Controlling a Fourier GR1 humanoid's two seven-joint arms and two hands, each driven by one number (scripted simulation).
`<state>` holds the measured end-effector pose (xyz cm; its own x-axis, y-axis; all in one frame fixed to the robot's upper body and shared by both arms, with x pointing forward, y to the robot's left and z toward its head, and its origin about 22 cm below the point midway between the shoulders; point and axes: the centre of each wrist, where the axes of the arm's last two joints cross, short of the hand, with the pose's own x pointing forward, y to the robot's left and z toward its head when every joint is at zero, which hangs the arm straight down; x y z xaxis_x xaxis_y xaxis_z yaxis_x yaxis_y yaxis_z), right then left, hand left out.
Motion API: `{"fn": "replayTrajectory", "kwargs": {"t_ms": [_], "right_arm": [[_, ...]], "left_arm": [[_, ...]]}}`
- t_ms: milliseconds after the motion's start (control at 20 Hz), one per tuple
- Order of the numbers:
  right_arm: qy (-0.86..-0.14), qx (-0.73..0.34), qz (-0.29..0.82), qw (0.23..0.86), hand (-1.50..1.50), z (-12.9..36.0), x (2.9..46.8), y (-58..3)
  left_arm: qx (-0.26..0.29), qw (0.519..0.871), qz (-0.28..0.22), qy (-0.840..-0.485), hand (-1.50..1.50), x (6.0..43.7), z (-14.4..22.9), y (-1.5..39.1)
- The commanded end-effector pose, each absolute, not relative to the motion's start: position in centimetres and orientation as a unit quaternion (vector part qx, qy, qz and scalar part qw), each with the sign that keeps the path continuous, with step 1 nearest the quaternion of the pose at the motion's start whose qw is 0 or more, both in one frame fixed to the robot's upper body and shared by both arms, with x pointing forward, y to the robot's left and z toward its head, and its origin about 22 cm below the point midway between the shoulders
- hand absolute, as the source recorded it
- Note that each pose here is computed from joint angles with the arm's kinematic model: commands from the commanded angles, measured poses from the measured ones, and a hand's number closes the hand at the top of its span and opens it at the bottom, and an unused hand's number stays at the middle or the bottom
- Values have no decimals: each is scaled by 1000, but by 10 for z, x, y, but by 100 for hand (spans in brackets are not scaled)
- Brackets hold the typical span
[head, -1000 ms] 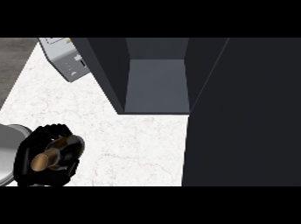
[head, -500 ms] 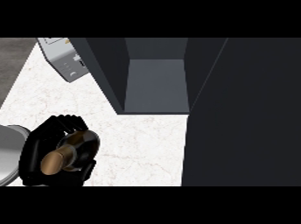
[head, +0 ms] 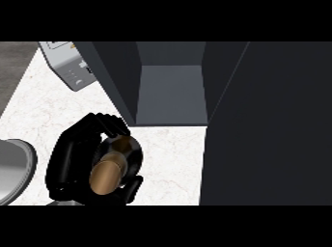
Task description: Pick up the wine, place it into the cabinet and close the cabinet
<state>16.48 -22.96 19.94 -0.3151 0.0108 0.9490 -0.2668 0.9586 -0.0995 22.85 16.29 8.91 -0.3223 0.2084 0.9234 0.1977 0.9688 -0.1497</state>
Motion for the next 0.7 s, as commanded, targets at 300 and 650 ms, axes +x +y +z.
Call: {"fn": "replayTrajectory", "kwargs": {"t_ms": [300,650], "right_arm": [[-816,117,124,552,-150,212,134,-235],[-815,109,123,555,-150,217,132,-229]], "left_arm": [[-145,574,14,-806,150,234,126,96],[-103,568,20,-816,150,253,125,77]]}}
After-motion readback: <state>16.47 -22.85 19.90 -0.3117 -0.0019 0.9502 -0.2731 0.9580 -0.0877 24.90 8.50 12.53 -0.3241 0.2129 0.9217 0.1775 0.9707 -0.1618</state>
